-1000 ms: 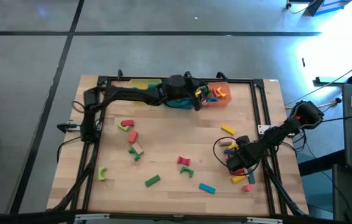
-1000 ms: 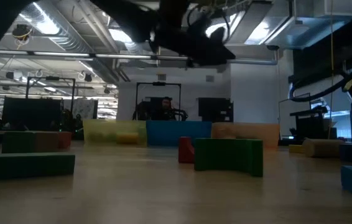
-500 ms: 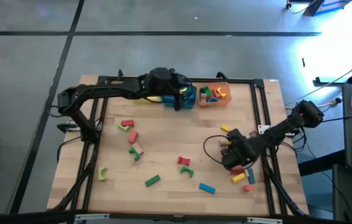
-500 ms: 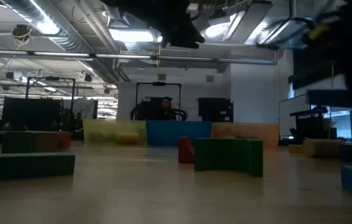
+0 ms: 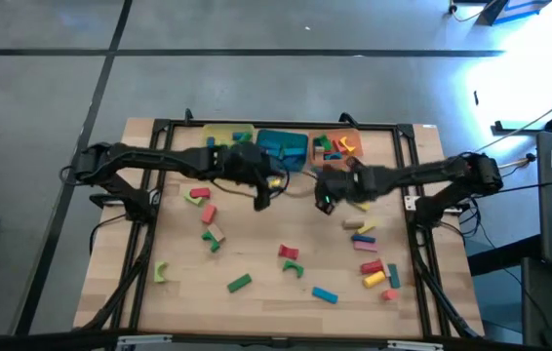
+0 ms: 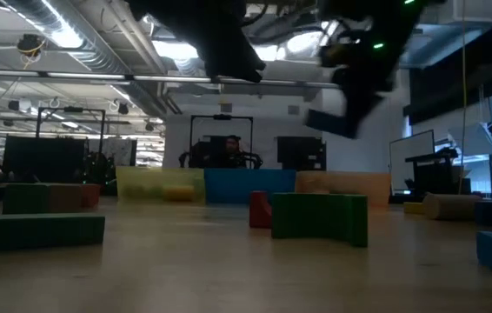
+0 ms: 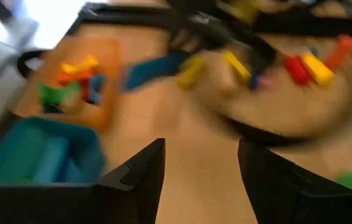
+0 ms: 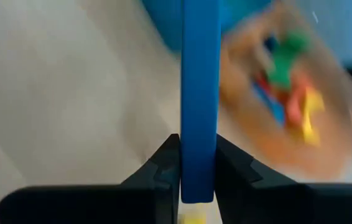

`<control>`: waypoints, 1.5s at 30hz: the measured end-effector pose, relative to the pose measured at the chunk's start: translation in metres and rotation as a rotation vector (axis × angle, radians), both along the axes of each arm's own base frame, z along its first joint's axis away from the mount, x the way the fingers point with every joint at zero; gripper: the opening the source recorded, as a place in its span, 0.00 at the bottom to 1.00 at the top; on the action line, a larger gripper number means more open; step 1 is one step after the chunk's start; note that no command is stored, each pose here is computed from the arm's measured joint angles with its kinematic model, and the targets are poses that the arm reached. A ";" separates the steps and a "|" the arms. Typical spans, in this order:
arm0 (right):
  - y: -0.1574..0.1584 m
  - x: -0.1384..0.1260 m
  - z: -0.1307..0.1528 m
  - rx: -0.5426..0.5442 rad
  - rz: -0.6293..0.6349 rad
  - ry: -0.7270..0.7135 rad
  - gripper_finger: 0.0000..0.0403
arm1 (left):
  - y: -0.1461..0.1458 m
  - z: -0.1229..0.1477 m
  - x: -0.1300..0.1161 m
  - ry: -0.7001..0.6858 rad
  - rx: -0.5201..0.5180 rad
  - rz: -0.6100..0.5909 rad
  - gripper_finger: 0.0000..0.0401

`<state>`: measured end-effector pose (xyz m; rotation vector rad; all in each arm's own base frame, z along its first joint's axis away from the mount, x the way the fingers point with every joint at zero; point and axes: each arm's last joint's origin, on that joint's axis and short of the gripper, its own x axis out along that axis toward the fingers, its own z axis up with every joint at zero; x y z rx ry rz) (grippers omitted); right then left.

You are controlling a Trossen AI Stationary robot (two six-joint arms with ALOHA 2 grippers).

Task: Sort blocks by size
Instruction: Put the blue rectangle block into the blue bin, then put the green rectangle block into the blue bin

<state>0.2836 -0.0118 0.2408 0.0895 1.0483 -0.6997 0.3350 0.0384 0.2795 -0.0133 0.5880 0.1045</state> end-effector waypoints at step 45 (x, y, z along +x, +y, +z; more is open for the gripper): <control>-0.174 0.061 -0.055 -0.014 0.152 -0.470 0.36 | -0.197 -0.058 -0.063 0.458 -0.524 0.057 0.45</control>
